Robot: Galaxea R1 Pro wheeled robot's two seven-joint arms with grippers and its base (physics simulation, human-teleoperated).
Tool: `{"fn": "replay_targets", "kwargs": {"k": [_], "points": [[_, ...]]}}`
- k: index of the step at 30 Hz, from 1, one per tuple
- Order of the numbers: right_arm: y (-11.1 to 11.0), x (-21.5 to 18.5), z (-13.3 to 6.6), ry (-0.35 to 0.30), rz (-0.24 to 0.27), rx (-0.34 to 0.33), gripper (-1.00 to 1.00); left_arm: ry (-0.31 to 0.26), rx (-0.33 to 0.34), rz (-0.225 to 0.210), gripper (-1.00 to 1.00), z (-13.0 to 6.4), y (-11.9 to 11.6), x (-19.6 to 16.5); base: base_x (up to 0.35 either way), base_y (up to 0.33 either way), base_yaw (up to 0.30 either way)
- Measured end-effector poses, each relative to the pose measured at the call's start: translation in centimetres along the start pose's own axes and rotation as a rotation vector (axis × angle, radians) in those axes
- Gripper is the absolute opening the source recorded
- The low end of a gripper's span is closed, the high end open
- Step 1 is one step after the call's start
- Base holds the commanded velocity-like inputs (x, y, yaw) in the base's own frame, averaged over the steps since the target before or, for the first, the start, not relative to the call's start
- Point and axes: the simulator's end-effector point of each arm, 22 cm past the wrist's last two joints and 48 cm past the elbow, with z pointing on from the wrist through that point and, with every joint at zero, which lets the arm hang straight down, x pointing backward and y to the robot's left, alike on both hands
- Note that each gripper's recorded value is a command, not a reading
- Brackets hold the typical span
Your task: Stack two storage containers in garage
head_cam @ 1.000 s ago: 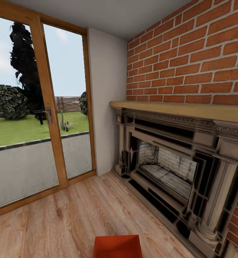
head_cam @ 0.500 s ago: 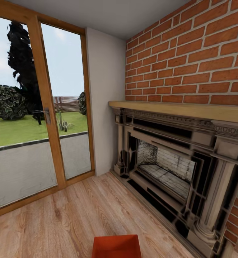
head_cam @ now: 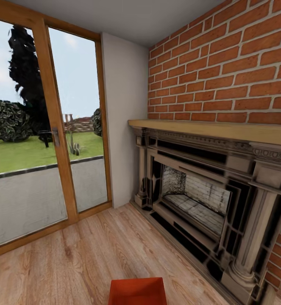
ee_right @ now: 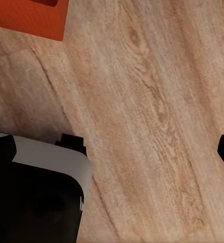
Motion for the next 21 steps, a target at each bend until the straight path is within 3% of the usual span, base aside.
{"fn": "replay_targets", "kwargs": {"k": [21], "points": [[0.78,0.32,-0.04,0.016,0.007,-0.004,1.0,0.007,-0.001,0.005,1.0,0.09,0.08,0.26,0.0,0.0,0.0]]}}
